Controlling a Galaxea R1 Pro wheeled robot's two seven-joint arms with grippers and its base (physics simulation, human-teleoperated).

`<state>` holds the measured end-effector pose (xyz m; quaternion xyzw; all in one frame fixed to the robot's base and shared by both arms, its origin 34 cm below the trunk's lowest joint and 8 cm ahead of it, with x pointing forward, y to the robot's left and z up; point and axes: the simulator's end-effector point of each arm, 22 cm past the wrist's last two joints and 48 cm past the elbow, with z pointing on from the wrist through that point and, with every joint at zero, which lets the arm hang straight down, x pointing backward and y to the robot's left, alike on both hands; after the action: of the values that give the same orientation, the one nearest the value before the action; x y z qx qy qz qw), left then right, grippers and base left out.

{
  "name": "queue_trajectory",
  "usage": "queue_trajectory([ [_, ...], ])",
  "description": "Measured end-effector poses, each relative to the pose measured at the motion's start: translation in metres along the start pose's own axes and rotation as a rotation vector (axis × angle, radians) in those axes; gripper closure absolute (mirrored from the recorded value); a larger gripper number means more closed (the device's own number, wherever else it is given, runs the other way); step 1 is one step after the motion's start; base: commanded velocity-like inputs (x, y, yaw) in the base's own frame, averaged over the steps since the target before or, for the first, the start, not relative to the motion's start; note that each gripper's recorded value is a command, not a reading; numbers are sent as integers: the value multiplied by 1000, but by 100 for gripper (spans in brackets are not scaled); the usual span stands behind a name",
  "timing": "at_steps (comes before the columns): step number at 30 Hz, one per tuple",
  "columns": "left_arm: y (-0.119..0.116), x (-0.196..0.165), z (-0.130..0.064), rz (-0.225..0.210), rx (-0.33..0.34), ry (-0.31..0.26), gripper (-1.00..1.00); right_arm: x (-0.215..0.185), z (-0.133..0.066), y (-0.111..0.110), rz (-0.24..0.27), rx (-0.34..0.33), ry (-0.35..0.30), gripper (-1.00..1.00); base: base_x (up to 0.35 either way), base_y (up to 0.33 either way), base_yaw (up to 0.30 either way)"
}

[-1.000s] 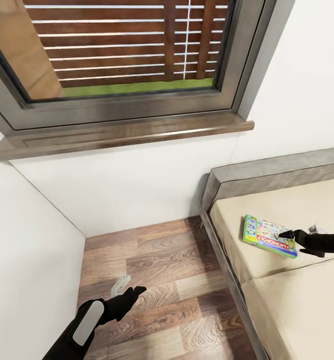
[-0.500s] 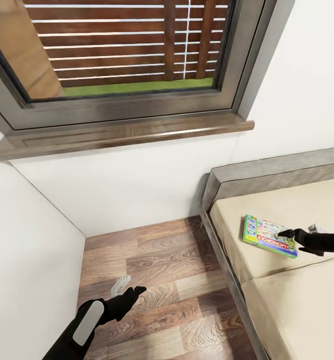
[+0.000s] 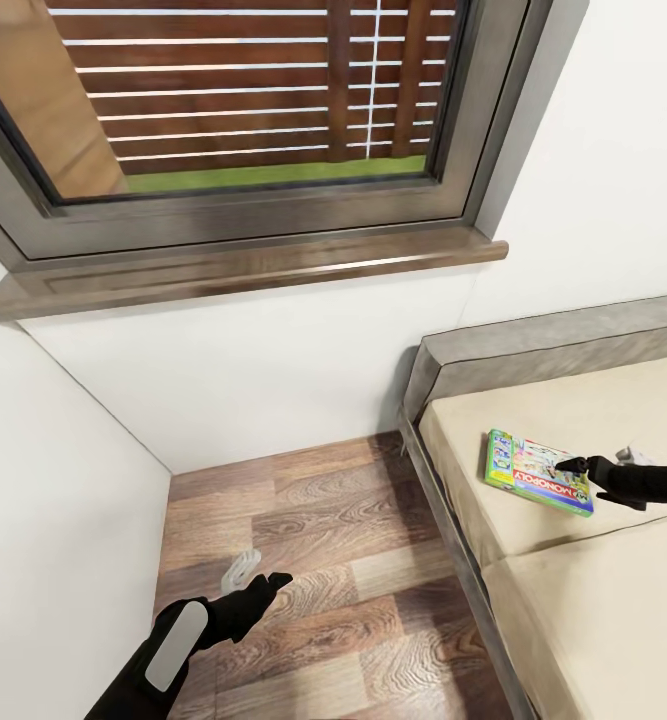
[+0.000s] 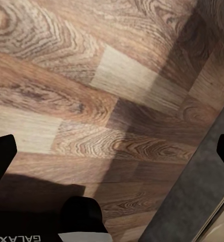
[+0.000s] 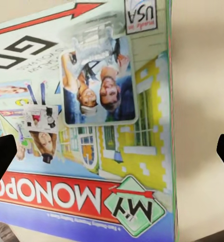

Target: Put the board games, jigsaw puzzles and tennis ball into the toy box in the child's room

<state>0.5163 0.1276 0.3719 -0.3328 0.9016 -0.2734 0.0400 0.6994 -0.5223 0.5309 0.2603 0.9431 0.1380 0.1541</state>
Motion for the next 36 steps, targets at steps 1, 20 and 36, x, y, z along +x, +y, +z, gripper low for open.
queue_trajectory([
  [1, 0, 0, 0, 0, 0, 0, -100, 0, 0, 0, 0, 0, 0, -100, 0, 0, 0],
  [20, 0, 0, 0, 0, -1, 0, -100, -1, 0, 0, -1, 0, -3, -100, 0, 0, 11],
  [36, 0, 0, 0, 0, 0, 0, -100, -1, 0, 0, -1, 1, -2, -100, 0, 0, 80],
])
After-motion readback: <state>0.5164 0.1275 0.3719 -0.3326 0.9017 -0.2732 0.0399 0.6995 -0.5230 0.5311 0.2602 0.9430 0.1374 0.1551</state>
